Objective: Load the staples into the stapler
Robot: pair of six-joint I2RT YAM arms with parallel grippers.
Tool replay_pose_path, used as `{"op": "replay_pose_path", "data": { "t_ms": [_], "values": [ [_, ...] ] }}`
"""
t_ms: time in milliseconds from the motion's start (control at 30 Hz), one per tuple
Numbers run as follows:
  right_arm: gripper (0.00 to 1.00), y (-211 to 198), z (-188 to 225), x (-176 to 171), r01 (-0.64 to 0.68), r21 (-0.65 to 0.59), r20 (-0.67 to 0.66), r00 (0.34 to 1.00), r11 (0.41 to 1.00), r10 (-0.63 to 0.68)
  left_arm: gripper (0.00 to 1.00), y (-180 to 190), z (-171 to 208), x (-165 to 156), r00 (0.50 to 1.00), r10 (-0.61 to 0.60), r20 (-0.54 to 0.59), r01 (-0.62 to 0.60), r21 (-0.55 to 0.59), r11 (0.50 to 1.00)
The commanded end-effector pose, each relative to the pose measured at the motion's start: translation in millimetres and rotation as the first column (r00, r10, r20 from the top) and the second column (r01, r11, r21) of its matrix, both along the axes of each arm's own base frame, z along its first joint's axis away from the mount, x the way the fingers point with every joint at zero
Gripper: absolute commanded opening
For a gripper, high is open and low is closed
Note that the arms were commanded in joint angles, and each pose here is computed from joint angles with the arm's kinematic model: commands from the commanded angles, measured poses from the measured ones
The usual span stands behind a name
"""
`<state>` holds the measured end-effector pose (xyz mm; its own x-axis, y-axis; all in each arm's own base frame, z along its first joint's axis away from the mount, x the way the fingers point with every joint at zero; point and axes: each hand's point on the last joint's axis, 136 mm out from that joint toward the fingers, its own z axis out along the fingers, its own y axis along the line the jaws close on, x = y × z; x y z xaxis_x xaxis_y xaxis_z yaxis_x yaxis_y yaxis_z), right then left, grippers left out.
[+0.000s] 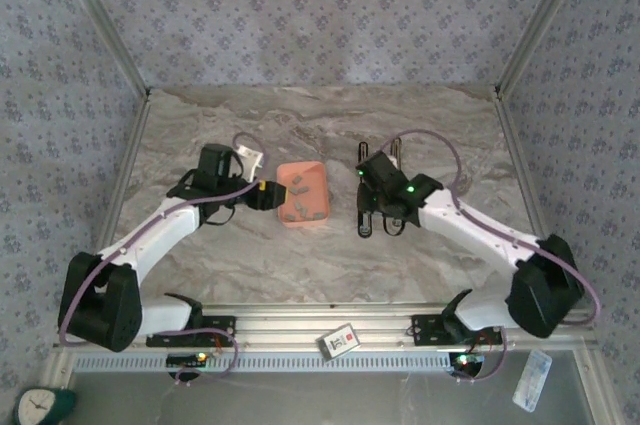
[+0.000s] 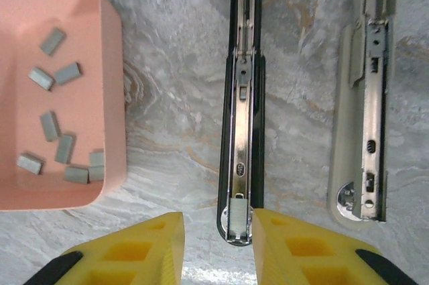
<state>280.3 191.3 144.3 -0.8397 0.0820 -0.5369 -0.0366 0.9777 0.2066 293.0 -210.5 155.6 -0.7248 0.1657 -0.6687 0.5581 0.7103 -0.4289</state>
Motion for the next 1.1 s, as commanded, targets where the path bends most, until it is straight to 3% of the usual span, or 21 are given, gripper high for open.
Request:
{"op": "replay_pose_path", "data": {
  "t_ms": [0, 433, 667, 1067],
  "values": [
    [0.34, -11.4, -1.4, -8.4, 0.015, 0.047, 0.022, 1.0, 0.999, -0.016, 0.74, -13.9, 12.1, -1.2, 0.996, -0.059, 0.069, 0.05, 0.125, 0.991],
    [0.38, -58.5, -12.3, -47.6, 0.116, 0.185, 0.039, 0.991, 0.976, -0.126, 0.75, -107.6, -44.6, -2.6, 0.977, -0.169, -0.129, 0.195, 0.224, 0.955],
    [0.39, -69.2, -14.4, -54.7, 0.136, 0.198, 0.035, 0.989, 0.971, -0.146, 0.74, -126.4, -72.7, -11.1, 0.958, -0.187, -0.217, 0.24, 0.255, 0.936],
    [0.39, -68.7, -13.9, -54.1, 0.128, 0.212, 0.029, 0.99, 0.969, -0.137, 0.72, -144.0, -89.9, -41.5, 0.924, -0.25, -0.289, 0.328, 0.264, 0.907]
  ]
}}
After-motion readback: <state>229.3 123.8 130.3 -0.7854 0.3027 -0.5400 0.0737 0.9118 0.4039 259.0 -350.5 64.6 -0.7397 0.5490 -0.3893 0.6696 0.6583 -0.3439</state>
